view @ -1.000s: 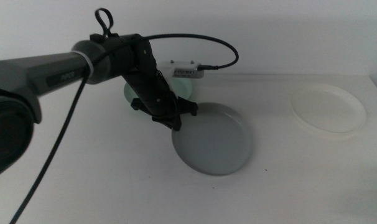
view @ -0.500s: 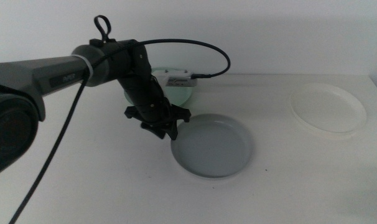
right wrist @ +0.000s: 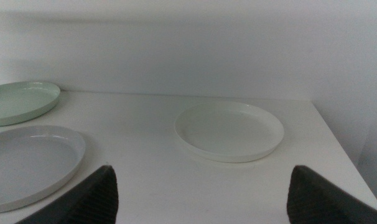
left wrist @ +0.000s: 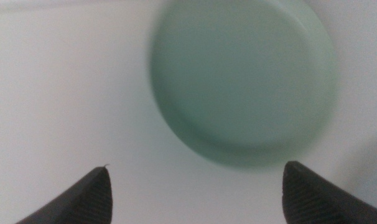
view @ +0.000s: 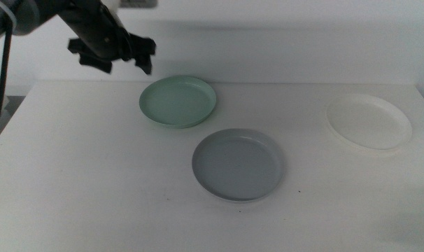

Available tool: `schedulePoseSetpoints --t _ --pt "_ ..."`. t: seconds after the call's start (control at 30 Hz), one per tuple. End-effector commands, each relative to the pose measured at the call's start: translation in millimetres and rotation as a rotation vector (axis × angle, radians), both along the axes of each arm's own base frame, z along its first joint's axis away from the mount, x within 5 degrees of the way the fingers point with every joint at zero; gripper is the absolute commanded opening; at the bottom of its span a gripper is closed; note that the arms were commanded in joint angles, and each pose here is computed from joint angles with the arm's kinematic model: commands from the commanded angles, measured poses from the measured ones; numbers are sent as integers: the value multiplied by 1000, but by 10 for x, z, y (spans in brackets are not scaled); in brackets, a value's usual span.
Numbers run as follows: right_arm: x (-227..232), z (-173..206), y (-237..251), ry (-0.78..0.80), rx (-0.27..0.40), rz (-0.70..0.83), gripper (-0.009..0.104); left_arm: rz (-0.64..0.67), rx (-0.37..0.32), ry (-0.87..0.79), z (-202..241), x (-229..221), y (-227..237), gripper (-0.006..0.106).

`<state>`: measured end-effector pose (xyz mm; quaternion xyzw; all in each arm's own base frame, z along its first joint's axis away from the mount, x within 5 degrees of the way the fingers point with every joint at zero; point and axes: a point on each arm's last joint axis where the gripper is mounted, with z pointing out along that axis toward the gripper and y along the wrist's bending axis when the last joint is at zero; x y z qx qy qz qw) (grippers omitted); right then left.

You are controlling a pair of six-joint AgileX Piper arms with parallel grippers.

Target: Stack the three bowls on top of each other.

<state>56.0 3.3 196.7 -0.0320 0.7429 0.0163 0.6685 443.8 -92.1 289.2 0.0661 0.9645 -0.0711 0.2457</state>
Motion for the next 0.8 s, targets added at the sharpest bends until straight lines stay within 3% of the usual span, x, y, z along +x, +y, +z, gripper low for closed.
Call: schedulePoseSetpoints --t 0.0,0.27,0.57,0.67,0.77 --pt "0 1 -3 -13 -9 -3 81 46 11 -20 -42 178 108 94" --pt "0 1 -3 -13 -9 -3 81 72 9 -2 -582 675 134 94" --pt "0 1 -3 -13 -9 -3 81 77 -40 63 -1267 854 21 93" --pt "0 1 -3 -13 -9 -3 81 81 -61 84 -1358 858 3 86" --pt "0 1 -3 -13 -9 -3 81 81 -71 107 -1410 850 -8 71"
